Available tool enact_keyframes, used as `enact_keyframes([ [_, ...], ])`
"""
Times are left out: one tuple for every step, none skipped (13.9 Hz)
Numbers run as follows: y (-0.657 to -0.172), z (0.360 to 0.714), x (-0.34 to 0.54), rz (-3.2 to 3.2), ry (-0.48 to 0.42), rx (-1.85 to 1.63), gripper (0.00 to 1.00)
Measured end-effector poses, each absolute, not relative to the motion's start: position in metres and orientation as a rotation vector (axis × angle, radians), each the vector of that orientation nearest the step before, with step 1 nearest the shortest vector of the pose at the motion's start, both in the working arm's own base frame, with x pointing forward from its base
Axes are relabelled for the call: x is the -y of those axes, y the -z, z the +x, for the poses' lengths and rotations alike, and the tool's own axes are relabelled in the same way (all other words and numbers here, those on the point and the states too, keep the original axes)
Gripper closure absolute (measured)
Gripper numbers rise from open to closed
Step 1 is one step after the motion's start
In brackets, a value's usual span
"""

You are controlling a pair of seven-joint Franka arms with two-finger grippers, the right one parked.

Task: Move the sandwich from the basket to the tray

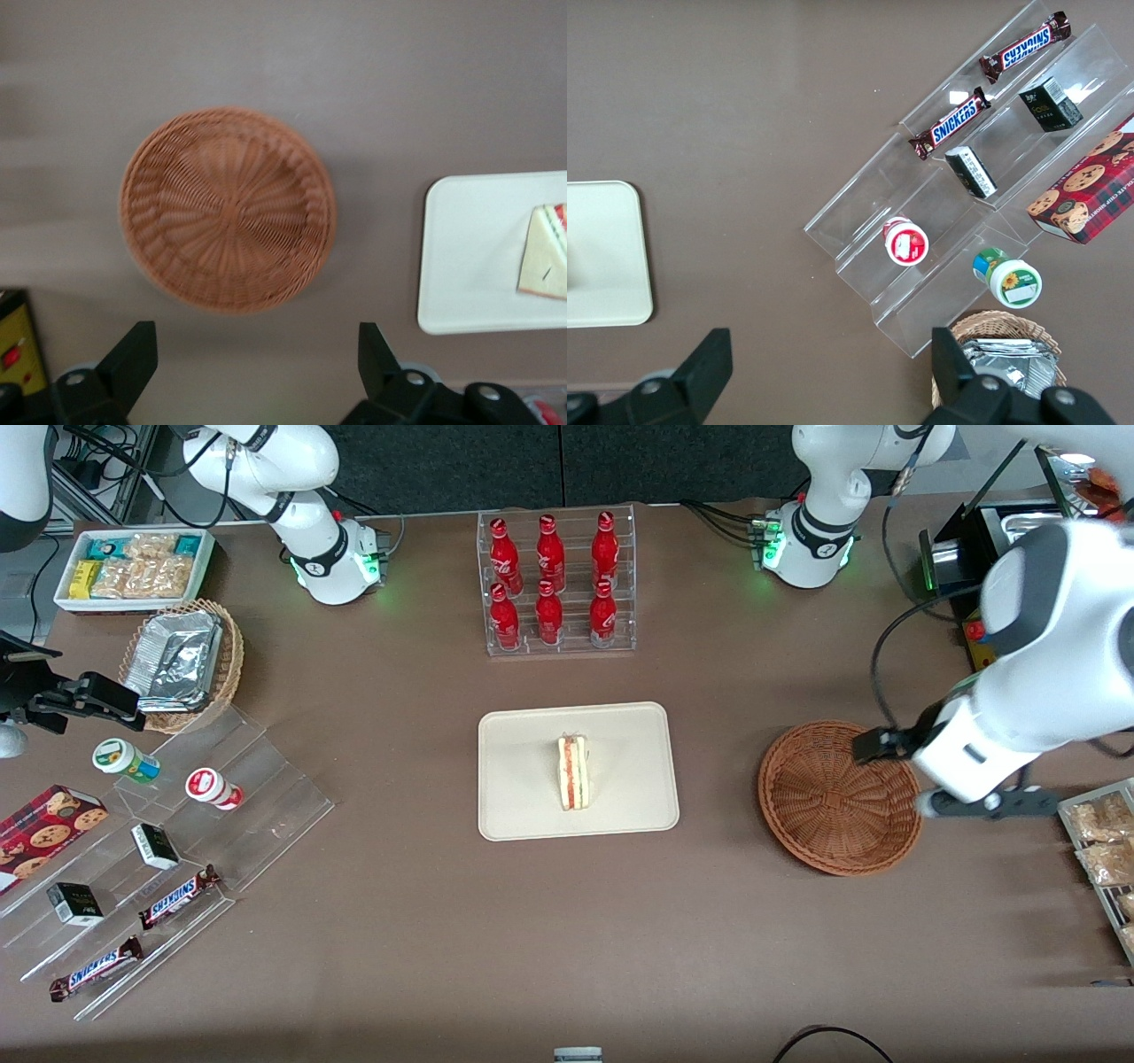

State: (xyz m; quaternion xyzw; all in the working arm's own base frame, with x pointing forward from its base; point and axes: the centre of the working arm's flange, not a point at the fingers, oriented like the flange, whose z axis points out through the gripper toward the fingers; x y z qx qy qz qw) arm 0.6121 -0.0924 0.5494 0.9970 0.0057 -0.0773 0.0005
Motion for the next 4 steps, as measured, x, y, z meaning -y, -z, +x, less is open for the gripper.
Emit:
enact_keyframes([
  [-0.562,0.601,0.082,3.131,0.280,-0.020,0.00],
  [-0.574,0.591,0.073,3.130,0.303,-0.019,0.00],
  [-0.587,0.582,0.063,3.129,0.303,-0.027,0.00],
  [-0.599,0.574,0.057,3.128,0.293,-0.034,0.00],
])
